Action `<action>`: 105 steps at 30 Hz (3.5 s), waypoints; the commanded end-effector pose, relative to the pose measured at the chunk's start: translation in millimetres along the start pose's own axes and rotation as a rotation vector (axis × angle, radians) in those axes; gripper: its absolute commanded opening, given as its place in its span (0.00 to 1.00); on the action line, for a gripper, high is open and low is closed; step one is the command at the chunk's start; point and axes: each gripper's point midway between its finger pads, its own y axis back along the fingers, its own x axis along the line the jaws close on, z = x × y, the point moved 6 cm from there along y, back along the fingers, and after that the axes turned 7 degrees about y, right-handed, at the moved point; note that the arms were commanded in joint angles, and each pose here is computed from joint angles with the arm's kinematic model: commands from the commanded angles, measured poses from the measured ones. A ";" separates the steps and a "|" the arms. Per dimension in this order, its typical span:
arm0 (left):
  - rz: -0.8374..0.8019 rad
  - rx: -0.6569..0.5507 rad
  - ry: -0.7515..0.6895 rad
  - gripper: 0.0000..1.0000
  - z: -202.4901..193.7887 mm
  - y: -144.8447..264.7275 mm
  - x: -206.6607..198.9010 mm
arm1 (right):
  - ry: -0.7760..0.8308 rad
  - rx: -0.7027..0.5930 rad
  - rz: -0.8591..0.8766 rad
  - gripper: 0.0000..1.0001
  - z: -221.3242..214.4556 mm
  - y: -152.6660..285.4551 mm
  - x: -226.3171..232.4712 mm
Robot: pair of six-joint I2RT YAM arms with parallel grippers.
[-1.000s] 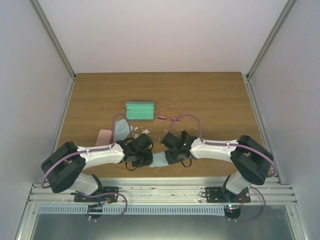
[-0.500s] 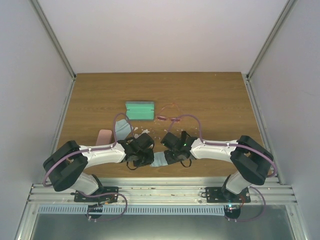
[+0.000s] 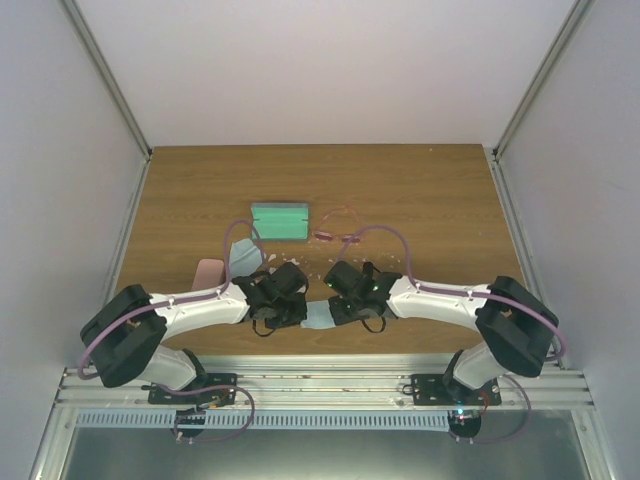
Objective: Organize the sunglasses
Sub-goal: Pick up the glasses cleaning cloth from the center of the board, then place the glasses cleaning cloth in the sunglasses case.
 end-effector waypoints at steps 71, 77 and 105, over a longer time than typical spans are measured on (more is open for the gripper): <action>-0.033 -0.231 -0.169 0.00 275.7 27.8 28.8 | -0.122 -0.384 -0.033 0.01 250.9 -74.0 -16.7; -0.043 -0.217 -0.171 0.00 277.9 23.8 29.5 | -0.116 -0.374 -0.046 0.01 248.9 -81.1 -19.6; -0.002 -0.197 -0.137 0.00 281.2 13.8 37.6 | -0.094 -0.384 -0.101 0.25 247.6 -60.2 -23.8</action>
